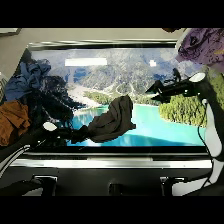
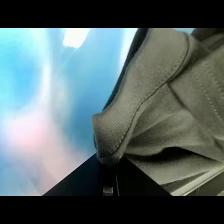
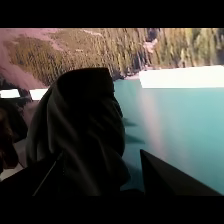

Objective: Fold the clothes and pants, and hang the long-sleeved shirts on hangers.

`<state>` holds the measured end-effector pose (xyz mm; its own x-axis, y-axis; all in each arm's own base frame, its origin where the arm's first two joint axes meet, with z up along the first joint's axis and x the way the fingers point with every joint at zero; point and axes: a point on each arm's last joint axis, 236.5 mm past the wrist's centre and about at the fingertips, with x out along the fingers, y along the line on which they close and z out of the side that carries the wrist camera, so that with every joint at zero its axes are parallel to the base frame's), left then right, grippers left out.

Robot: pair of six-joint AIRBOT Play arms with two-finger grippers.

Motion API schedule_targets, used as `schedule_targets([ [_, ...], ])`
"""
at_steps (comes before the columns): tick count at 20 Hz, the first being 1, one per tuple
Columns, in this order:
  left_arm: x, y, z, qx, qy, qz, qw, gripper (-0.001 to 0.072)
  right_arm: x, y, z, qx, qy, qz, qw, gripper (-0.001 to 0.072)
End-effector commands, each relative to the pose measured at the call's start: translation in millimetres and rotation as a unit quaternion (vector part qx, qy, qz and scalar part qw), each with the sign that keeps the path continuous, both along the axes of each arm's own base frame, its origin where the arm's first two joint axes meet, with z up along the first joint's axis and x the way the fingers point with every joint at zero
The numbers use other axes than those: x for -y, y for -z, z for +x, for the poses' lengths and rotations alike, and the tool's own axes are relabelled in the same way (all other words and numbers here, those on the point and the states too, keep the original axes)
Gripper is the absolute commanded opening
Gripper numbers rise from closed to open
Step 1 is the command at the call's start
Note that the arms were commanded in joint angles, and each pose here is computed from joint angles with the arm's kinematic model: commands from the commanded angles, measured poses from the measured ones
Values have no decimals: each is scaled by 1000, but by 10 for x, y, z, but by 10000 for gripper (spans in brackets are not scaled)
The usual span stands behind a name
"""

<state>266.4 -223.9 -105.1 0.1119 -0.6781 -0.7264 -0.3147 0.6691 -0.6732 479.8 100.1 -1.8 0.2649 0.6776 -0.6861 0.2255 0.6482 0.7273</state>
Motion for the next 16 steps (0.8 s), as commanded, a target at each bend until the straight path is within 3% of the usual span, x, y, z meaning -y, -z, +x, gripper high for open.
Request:
schedule_targets([
  [1, 26, -17, -43, -7, 6, -6, 1000, 18, -168, 354, 139, -12, 5, 45, 999, 533],
  [10, 27, -18, -46, -10, 4, -7, 1000, 18, -1028, 883, -72, -32, -74, 24, 996, 518],
  [11, 27, -18, -46, -10, 4, -7, 1000, 18, -1079, 906, -97, -32, -81, 20, 996, 466],
  [13, 27, -19, -46, -10, 4, -7, 1000, 18, -1086, 945, -120, -29, -91, 5, 995, 120],
  [14, 22, -21, -41, -10, 3, -7, 1000, 17, -1070, 926, -110, -26, -91, 4, 995, 32],
  [16, -9, -84, 24, -2, 3, -11, 1000, 16, -1002, 731, -18, 3, -91, 0, 996, 29],
])
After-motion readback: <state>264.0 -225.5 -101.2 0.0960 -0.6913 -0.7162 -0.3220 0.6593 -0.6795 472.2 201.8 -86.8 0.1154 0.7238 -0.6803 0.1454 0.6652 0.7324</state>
